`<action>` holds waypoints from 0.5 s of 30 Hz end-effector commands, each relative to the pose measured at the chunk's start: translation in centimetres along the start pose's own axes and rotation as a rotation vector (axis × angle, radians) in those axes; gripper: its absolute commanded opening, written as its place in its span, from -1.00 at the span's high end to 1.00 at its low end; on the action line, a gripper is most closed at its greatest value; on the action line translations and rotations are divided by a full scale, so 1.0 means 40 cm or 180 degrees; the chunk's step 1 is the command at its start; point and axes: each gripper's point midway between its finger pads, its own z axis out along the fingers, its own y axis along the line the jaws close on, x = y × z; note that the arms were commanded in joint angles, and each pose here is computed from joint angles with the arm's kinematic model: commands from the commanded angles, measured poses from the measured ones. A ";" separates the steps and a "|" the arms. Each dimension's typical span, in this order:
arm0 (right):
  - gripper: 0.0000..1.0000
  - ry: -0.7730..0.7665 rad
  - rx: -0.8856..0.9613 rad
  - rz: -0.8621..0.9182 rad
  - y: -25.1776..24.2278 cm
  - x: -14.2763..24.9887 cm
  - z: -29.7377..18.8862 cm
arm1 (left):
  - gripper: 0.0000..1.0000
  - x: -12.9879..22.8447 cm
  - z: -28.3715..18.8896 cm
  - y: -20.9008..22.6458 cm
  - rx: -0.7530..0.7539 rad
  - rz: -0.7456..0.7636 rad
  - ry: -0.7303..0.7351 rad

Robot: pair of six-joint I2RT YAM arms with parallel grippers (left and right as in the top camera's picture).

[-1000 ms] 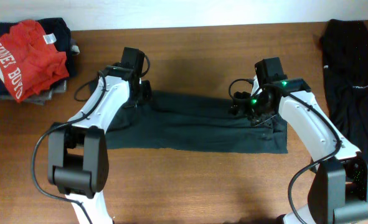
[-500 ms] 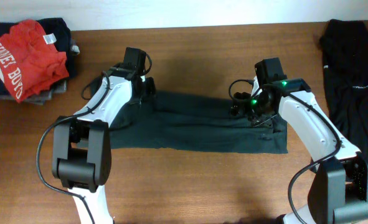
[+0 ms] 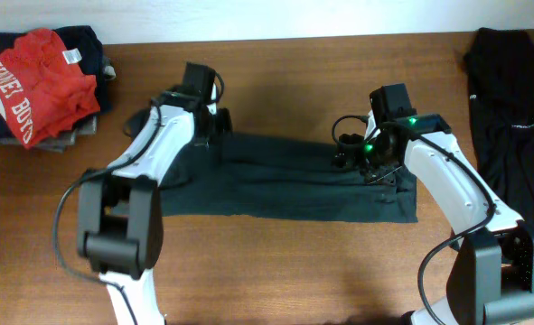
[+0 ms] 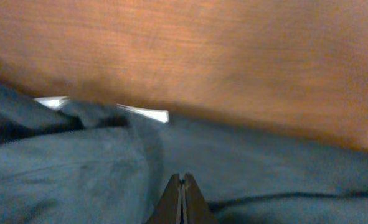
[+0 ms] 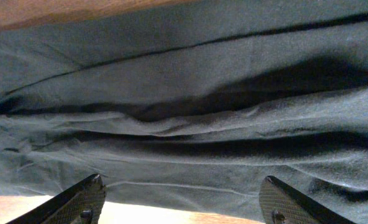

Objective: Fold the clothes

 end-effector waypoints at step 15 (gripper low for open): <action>-0.68 0.0052 0.0028 0.0013 -0.005 0.009 0.011 | 0.99 0.081 -0.021 0.187 -0.0568 -0.0268 0.0553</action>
